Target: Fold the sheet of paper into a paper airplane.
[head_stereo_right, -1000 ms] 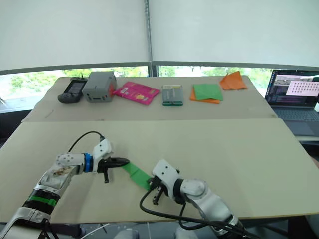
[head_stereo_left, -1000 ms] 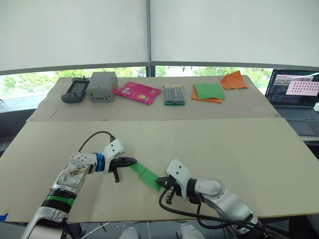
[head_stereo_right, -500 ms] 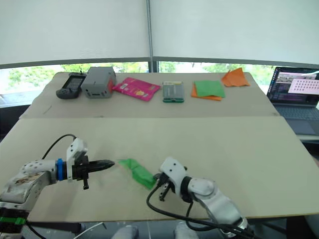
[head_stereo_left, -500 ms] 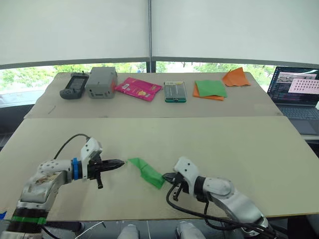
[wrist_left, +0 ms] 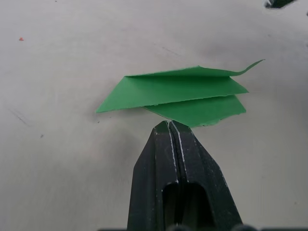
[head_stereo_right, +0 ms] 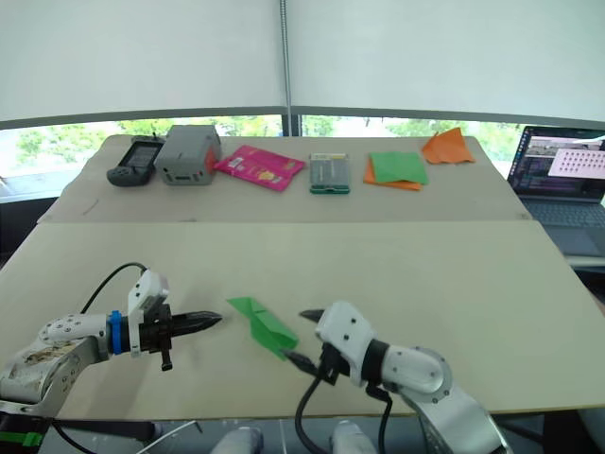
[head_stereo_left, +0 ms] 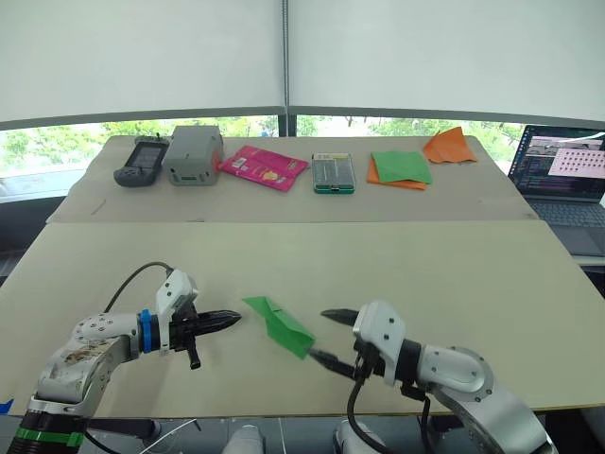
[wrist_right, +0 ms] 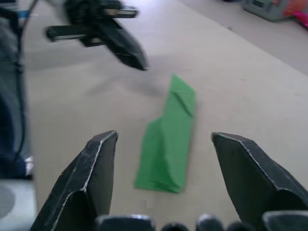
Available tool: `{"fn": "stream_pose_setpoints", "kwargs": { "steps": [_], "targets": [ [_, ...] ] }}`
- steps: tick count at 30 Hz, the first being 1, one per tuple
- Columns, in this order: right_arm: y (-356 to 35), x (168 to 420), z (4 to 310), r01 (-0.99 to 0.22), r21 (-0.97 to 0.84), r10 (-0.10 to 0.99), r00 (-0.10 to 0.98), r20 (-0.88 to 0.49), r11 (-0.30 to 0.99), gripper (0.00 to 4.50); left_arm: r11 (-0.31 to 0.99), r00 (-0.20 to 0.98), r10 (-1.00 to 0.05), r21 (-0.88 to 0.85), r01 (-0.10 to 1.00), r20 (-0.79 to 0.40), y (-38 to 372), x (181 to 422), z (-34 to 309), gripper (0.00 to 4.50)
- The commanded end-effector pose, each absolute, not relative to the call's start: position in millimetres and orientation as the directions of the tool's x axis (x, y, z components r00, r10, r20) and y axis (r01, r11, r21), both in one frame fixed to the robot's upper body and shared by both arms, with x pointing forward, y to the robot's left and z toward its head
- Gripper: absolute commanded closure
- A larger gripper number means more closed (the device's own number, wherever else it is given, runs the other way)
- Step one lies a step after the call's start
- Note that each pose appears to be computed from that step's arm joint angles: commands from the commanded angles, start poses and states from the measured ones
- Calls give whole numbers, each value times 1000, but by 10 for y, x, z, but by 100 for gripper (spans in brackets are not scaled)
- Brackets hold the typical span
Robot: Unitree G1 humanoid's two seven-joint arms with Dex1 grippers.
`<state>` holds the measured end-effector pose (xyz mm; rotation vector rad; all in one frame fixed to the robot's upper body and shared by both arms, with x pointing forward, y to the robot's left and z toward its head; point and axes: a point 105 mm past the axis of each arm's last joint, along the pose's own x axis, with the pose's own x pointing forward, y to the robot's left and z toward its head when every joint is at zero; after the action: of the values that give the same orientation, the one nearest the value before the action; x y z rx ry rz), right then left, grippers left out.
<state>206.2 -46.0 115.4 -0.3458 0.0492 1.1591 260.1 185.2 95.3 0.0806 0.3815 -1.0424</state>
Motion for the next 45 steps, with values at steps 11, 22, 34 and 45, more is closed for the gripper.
{"fn": "stream_pose_setpoints", "kwargs": {
  "steps": [11, 22, 34, 45],
  "targets": [
    [-271, 1866, 897, -874, -480, 918, 244, -314, 69, 122, 465, 404, -843, -102, 880, -355, 1754, 2638, 979, 450],
    [-260, 2308, 954, -847, -451, 878, 417, -234, 282, 122, 439, 386, -860, -100, 893, -334, 1681, 2626, 1007, 450],
    [-314, 2550, 905, -829, -370, 824, 519, -229, 419, 122, 457, 446, -850, 29, 889, -279, 1669, 2615, 1167, 450],
    [-346, 2643, 836, -828, -377, 814, 523, -253, 415, 204, 429, 415, -864, 12, 903, -285, 1636, 2506, 1152, 267]
  ]
}}
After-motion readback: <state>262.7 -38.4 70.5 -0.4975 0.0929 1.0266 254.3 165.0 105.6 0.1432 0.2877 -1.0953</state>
